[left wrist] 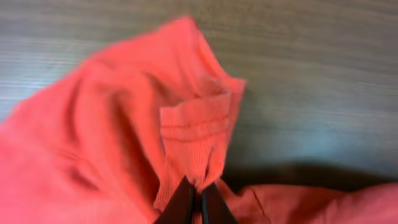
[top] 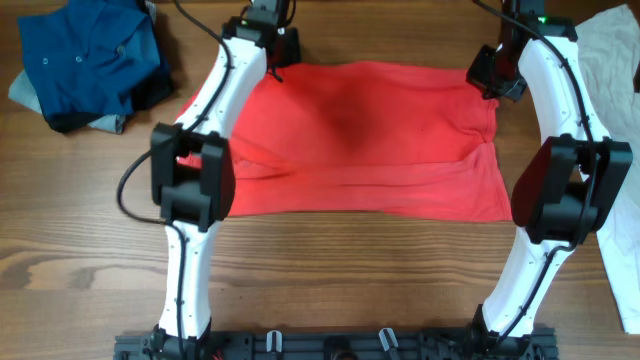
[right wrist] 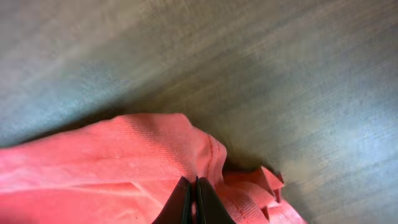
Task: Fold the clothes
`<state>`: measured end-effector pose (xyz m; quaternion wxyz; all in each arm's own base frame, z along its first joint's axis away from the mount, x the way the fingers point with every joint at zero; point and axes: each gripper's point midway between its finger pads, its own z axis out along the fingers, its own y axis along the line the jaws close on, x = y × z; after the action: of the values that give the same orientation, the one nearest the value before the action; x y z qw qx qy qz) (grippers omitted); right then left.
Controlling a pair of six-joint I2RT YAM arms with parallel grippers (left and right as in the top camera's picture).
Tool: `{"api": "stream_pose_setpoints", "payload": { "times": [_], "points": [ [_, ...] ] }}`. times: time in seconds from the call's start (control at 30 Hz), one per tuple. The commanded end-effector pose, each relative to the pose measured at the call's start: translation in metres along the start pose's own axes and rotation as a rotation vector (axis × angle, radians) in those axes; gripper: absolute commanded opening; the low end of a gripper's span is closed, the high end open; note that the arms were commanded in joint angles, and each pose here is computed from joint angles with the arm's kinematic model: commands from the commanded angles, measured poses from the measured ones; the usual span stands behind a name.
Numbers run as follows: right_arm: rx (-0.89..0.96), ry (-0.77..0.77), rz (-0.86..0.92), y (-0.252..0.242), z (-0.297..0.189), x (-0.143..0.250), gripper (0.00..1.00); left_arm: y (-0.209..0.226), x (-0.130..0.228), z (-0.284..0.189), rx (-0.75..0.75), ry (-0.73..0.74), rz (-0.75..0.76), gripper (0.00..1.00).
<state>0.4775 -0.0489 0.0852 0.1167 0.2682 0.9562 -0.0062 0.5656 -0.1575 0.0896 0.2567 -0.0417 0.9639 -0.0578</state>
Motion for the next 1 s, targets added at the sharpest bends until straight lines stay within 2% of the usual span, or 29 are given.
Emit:
{"api": "stream_pose_setpoints", "payload": {
  "times": [0.0, 0.2, 0.53, 0.6, 0.63, 0.7, 0.73, 0.77, 0.8, 0.83, 0.87, 0.93, 0.97],
  "points": [
    [0.034, -0.065, 0.119, -0.015, -0.034, -0.010, 0.04, 0.009, -0.004, -0.049, -0.015, 0.007, -0.017, 0.04],
    [0.058, -0.040, 0.180, -0.035, -0.055, -0.001, 0.04, 0.042, 0.034, -0.062, -0.097, 0.184, -0.037, 0.04],
    [0.126, 0.060, 0.261, -0.051, -0.059, 0.025, 0.04, 0.105, 0.090, -0.088, -0.220, 0.469, -0.117, 0.06],
    [0.135, 0.079, 0.263, -0.053, -0.060, 0.030, 0.04, 0.105, 0.101, -0.095, -0.212, 0.524, -0.127, 0.14],
    [0.129, 0.094, 0.262, -0.052, -0.060, 0.033, 0.04, 0.104, 0.105, -0.097, -0.204, 0.546, -0.130, 0.23],
    [0.100, 0.131, 0.227, -0.046, -0.060, 0.040, 0.04, 0.100, 0.114, -0.102, -0.192, 0.590, -0.133, 0.61],
    [0.079, 0.147, 0.191, -0.043, -0.060, 0.042, 0.05, 0.099, 0.118, -0.105, -0.194, 0.607, -0.129, 0.72],
    [0.052, 0.160, 0.144, -0.039, -0.060, 0.044, 0.09, 0.098, 0.121, -0.106, -0.198, 0.619, -0.126, 0.84],
    [0.024, 0.171, 0.093, -0.035, -0.060, 0.045, 0.17, 0.097, 0.122, -0.107, -0.198, 0.624, -0.124, 1.00],
    [0.002, 0.178, 0.052, -0.031, -0.060, 0.046, 0.28, 0.096, 0.121, -0.106, -0.196, 0.619, -0.121, 1.00],
    [-0.014, 0.180, 0.026, -0.029, -0.060, 0.046, 0.45, 0.095, 0.116, -0.103, -0.188, 0.597, -0.118, 1.00],
    [-0.038, 0.181, 0.010, -0.025, -0.057, 0.046, 0.63, 0.092, 0.104, -0.093, -0.168, 0.536, -0.118, 1.00],
    [-0.066, 0.186, -0.012, -0.020, -0.055, 0.046, 0.68, 0.089, 0.093, -0.086, -0.153, 0.487, -0.118, 1.00]
  ]
}}
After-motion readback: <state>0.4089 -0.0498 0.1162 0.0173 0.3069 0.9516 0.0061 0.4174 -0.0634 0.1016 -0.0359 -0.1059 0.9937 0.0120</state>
